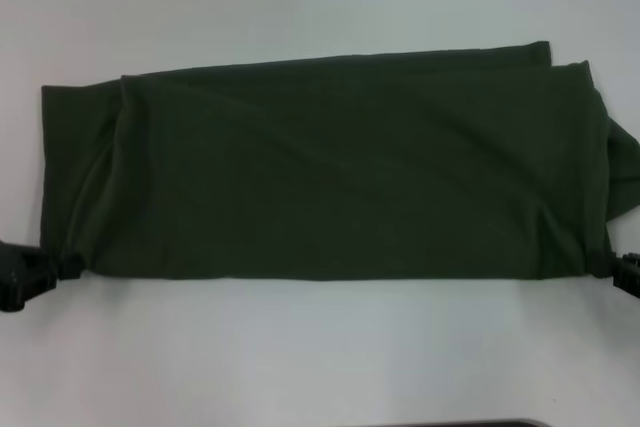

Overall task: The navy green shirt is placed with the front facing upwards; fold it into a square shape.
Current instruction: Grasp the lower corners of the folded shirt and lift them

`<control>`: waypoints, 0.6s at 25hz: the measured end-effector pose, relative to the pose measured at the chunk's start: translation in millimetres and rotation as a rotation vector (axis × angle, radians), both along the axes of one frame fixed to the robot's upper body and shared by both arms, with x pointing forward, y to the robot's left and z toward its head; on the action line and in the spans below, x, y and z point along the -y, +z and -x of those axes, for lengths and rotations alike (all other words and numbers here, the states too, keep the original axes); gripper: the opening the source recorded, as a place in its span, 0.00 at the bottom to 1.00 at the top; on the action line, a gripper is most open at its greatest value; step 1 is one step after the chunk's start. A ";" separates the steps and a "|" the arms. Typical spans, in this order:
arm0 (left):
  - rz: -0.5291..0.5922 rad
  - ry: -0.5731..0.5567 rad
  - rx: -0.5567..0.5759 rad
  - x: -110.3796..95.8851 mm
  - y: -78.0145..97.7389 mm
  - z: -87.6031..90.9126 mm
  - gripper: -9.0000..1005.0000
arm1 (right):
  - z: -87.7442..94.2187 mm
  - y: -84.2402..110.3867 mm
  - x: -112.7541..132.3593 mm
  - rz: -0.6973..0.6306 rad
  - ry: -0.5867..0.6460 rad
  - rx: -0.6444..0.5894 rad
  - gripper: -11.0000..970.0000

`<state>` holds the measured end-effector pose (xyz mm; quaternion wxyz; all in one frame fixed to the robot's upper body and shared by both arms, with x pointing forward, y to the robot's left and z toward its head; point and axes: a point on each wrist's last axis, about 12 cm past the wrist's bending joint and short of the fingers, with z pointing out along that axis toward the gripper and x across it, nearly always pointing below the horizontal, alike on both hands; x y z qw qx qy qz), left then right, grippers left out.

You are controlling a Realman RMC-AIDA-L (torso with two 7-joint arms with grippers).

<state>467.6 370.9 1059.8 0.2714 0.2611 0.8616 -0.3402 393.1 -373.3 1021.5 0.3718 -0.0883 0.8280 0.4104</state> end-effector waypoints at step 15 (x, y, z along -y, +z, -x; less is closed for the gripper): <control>0.008 0.074 -0.042 -11.1 -9.3 20.4 0.04 | 15.8 -5.3 12.6 0.025 -0.092 -0.006 0.04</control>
